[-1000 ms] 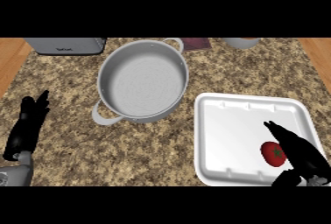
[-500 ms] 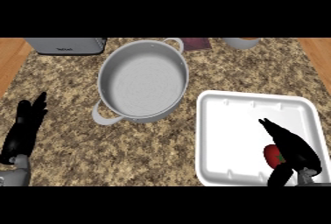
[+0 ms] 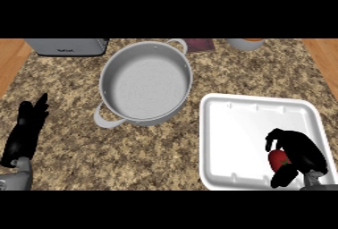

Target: Pick the tomato from the tray and place it in the pot

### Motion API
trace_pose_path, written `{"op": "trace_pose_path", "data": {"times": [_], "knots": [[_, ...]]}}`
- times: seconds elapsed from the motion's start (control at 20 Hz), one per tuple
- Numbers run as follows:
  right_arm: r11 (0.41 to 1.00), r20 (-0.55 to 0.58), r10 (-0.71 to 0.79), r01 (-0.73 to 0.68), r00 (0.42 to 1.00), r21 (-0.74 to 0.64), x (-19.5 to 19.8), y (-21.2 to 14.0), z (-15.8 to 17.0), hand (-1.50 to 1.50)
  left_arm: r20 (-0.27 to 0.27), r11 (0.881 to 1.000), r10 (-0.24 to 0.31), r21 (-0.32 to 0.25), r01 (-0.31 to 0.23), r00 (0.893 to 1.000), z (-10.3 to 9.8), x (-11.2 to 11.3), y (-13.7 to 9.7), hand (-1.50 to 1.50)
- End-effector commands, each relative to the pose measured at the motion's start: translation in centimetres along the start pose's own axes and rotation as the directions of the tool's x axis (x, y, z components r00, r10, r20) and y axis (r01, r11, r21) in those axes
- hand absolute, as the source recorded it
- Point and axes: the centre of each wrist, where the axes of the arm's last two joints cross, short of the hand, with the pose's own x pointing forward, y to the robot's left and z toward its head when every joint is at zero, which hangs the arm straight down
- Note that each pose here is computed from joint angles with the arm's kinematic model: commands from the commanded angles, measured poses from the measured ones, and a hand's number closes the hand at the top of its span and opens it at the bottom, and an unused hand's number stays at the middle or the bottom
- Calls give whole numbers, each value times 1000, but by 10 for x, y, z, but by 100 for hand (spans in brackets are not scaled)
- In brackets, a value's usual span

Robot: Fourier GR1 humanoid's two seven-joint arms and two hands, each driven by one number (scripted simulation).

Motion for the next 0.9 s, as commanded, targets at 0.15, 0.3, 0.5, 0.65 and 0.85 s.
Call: {"op": "trace_pose_path", "data": {"times": [0.15, 0.3, 0.5, 0.65, 0.85], "knots": [[992, 36, 51, -46, 998, -115, 9, -7, 13, 150, 0, 1000, 19, -11, -19, 1000, 5, 4, -6, 0], [980, 46, 68, -58, 997, -191, -3, -3, 10, 150, -17, 1000, 3, 8, -3, 1000, -15, 3, 1, 0], [965, -150, 19, -57, 988, -256, 32, 2, 37, 150, -6, 1000, -10, -8, 10, 1000, -1, 13, 7, 0], [963, -315, -73, -15, 946, -268, 76, 13, 53, 150, -14, 1000, -12, 10, 12, 1000, -4, -5, 4, 0], [906, -399, -149, -36, 905, -421, 126, -10, 80, 150, -13, 1000, -5, -3, 5, 1000, -2, -9, 12, 0]]}}
